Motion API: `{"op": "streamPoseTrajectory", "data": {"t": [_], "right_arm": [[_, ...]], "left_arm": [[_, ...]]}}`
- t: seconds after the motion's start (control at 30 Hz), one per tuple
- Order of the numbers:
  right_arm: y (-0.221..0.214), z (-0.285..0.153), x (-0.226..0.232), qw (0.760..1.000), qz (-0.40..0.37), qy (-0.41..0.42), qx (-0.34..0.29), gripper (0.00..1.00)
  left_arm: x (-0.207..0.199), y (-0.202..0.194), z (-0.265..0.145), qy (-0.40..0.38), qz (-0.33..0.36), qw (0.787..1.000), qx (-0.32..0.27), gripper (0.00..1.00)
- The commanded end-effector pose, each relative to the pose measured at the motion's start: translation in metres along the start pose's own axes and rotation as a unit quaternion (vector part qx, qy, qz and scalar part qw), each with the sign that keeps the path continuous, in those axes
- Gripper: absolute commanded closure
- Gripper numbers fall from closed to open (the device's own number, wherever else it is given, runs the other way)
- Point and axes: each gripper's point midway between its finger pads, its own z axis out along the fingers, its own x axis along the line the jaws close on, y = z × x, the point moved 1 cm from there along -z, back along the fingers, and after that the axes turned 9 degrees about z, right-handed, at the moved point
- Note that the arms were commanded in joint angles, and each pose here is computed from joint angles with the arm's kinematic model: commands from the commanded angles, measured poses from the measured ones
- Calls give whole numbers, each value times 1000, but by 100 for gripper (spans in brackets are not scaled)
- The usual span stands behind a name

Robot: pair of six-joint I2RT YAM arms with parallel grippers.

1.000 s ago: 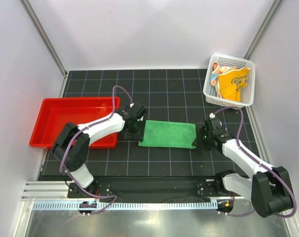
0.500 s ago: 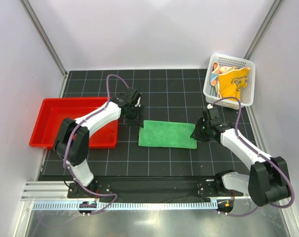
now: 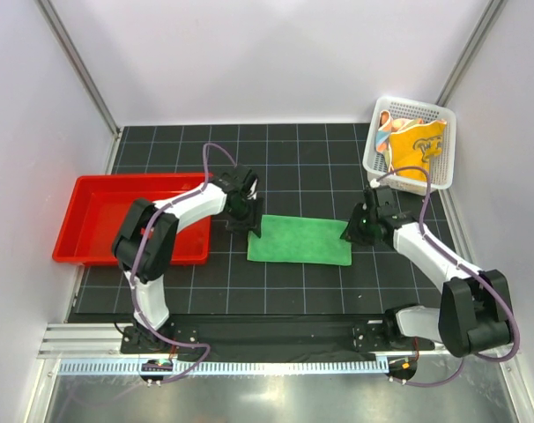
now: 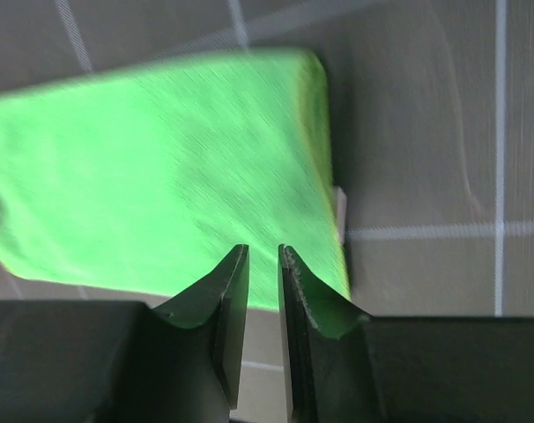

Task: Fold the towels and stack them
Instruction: Fold the towel, then neatly place the folded towel into the bin

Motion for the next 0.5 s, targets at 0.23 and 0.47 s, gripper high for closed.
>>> {"op": "streamPoseTrajectory", "data": {"t": [0.23, 0.47], "right_arm": [[46, 40, -11, 999, -11, -28, -34, 81], [46, 44, -26, 998, -23, -51, -36, 82]], "left_arm": [[1, 12, 11, 1, -11, 1000, -4, 40], [0, 13, 12, -4, -15, 1000, -6, 39]]}}
